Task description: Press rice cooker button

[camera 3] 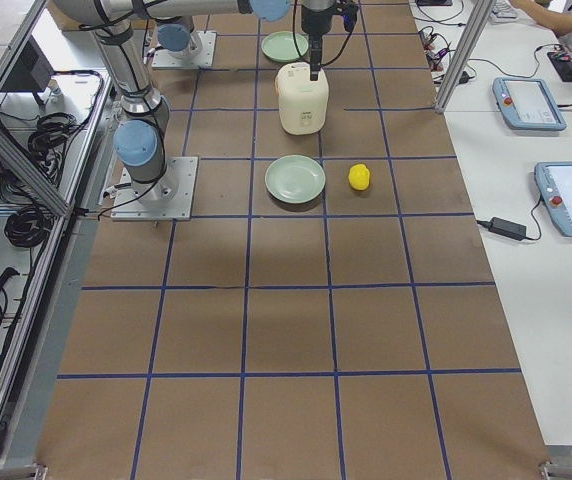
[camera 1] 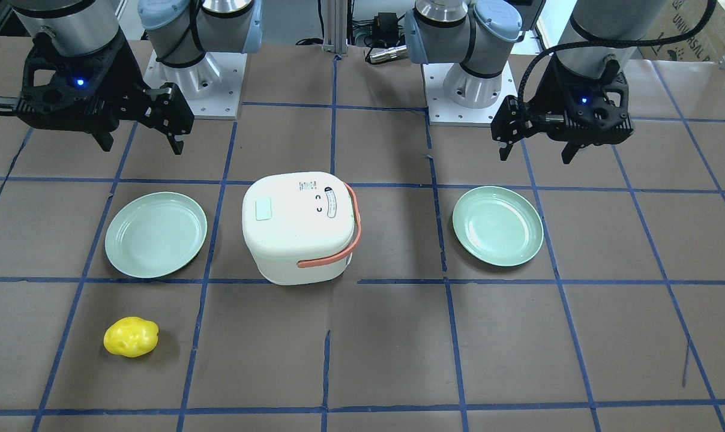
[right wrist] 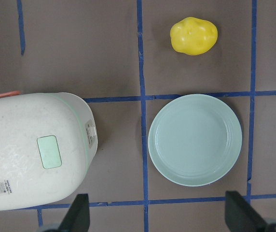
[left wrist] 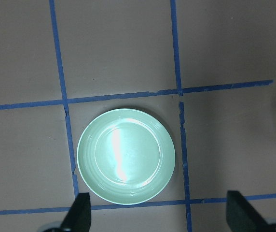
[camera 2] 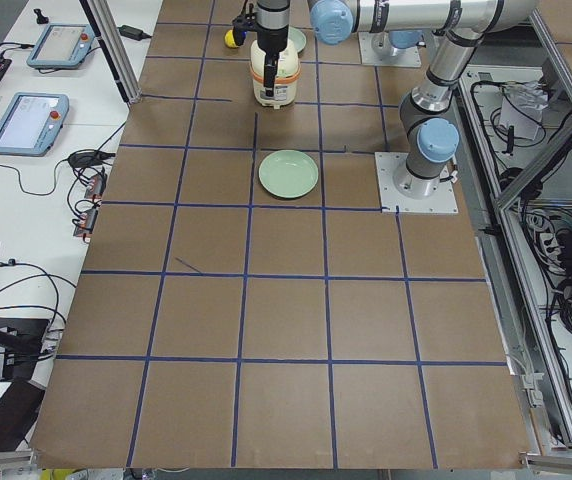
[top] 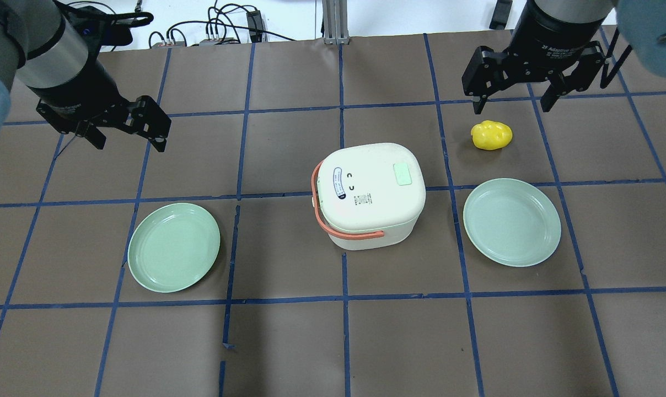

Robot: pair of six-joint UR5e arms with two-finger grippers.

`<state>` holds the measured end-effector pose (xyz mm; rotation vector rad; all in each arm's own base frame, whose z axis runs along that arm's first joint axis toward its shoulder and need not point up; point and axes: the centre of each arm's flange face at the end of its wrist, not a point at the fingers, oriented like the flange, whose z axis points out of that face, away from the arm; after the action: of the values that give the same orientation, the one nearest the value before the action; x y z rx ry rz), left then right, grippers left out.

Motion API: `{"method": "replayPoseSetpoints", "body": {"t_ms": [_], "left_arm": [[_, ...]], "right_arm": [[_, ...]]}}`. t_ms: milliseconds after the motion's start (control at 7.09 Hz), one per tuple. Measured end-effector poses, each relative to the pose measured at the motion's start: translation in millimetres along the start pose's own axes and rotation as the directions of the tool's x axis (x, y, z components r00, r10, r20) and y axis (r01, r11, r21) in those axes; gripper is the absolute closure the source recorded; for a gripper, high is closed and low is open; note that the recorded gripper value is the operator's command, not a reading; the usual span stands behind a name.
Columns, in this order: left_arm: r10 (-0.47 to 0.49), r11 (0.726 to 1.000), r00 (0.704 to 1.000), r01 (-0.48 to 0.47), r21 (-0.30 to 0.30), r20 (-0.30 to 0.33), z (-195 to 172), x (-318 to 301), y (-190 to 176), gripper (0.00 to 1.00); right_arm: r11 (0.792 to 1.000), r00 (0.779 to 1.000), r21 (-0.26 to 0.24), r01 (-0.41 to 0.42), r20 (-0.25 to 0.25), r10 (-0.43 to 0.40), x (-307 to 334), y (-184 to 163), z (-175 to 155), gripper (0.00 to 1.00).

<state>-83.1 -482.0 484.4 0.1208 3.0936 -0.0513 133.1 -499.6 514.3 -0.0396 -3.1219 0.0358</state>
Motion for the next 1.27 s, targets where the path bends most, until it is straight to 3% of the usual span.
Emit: {"method": "replayPoseSetpoints", "body": {"t_ms": [987, 1128, 1269], "left_arm": [[0.0, 1.0, 1.0, 0.0, 0.0, 0.0, 0.0, 0.0, 0.0, 0.0], [0.0, 1.0, 1.0, 0.0, 0.0, 0.0, -0.2, 0.0, 0.1, 0.0], [0.0, 1.0, 1.0, 0.0, 0.001, 0.0, -0.3, 0.0, 0.2, 0.0]], "right_arm": [[1.0, 1.0, 0.003, 0.006, 0.0, -0.006, 0.0, 1.0, -1.7, 0.03], [1.0, 1.0, 0.0, 0.006, 0.002, -0.006, -0.1, 1.3, -1.4, 0.08], [1.0, 1.0, -0.007, 0.006, 0.003, -0.006, -0.2, 2.0, 0.1, 0.31]]}}
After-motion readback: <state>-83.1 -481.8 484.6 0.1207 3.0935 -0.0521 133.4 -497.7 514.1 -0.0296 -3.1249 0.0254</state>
